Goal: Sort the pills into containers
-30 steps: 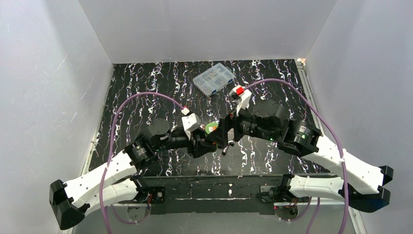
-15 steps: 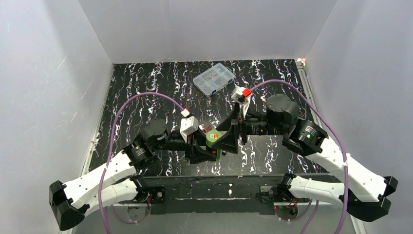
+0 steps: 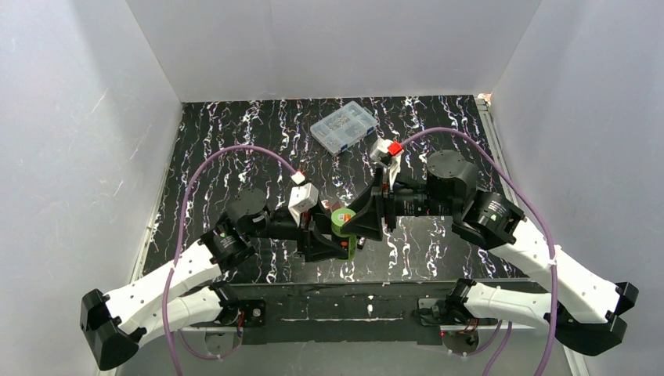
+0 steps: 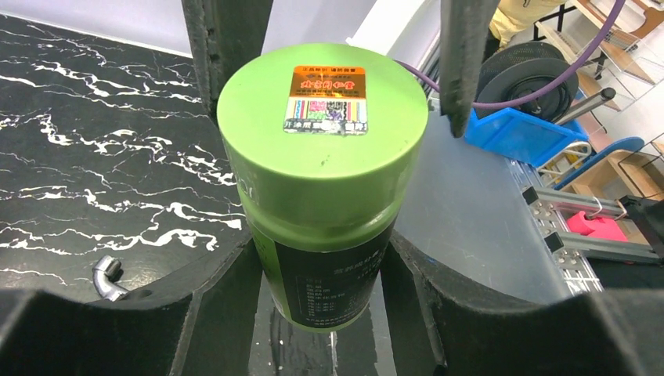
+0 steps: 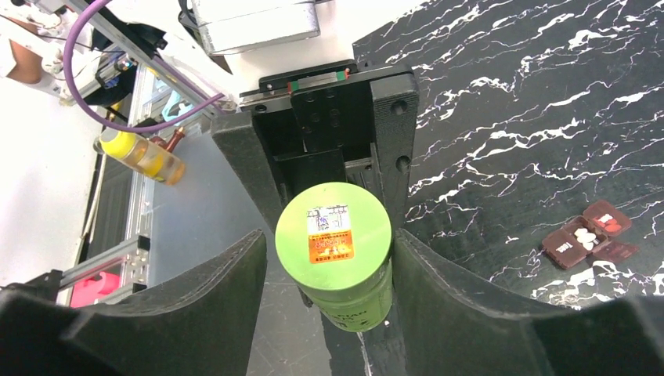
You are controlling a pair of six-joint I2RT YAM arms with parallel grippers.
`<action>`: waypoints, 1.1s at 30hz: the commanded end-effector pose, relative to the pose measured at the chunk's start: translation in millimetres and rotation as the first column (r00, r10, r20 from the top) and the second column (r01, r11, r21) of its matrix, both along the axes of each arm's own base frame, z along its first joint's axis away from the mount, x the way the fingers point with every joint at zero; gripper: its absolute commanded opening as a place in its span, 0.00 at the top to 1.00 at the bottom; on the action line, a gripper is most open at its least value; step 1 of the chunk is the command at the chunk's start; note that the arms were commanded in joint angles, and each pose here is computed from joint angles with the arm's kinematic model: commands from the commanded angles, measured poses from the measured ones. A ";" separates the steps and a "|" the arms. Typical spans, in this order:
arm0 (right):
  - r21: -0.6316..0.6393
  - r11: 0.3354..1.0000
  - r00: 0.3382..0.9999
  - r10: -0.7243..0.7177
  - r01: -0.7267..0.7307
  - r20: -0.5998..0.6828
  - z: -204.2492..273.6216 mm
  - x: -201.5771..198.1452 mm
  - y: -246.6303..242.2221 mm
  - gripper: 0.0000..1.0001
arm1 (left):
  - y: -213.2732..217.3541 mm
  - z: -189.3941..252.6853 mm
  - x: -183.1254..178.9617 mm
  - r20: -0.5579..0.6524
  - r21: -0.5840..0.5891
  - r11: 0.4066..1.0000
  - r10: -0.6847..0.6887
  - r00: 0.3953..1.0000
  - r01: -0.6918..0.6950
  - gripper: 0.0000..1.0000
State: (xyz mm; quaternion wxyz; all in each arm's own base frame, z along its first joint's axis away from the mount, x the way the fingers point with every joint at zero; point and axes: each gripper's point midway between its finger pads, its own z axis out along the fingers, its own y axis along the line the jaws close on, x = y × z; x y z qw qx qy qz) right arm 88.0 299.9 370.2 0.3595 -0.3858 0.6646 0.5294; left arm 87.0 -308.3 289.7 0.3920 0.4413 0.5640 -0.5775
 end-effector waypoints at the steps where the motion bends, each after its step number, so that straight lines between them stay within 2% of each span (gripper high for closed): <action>1: 0.020 1.000 1.000 -0.017 0.016 0.023 5.2 5.4 3.0 0.36 | 0.2 21.5 -0.1 0.034 -0.062 0.998 -0.015 0.999 0.017 1.00; 8: 0.000 0.998 0.998 -0.065 0.065 0.020 -0.9 12.1 2.9 0.54 | 0.2 22.1 6.7 0.029 -0.065 0.998 0.015 0.999 -0.013 1.00; 12: -0.053 0.988 0.990 -0.142 0.142 0.014 -9.9 22.4 3.7 0.63 | 0.5 16.2 26.7 0.047 -0.020 0.993 0.121 0.992 -0.120 1.00; 16: -0.134 0.951 0.958 -0.285 0.279 -0.029 -22.3 40.9 5.2 0.72 | 4.0 9.8 50.9 0.073 0.018 0.968 0.250 0.966 -0.252 1.00; 19: -0.181 0.893 0.900 -0.430 0.412 -0.072 -31.9 59.2 4.7 0.76 | 6.4 8.0 68.7 0.097 0.035 0.940 0.336 0.937 -0.340 1.00; 23: -0.278 0.778 0.794 -0.603 0.563 -0.078 -50.1 76.9 -0.3 0.76 | 11.1 8.9 90.7 0.126 0.046 0.894 0.437 0.891 -0.445 1.00; 30: -0.342 0.630 0.681 -0.731 0.697 0.041 -64.4 91.2 -2.6 0.77 | 13.2 11.6 106.9 0.136 0.050 0.856 0.505 0.852 -0.515 1.00; 33: -0.349 0.598 0.656 -0.751 0.721 0.068 -66.2 94.7 -2.1 0.75 | 14.0 12.4 109.1 0.137 0.046 0.849 0.517 0.845 -0.527 1.00</action>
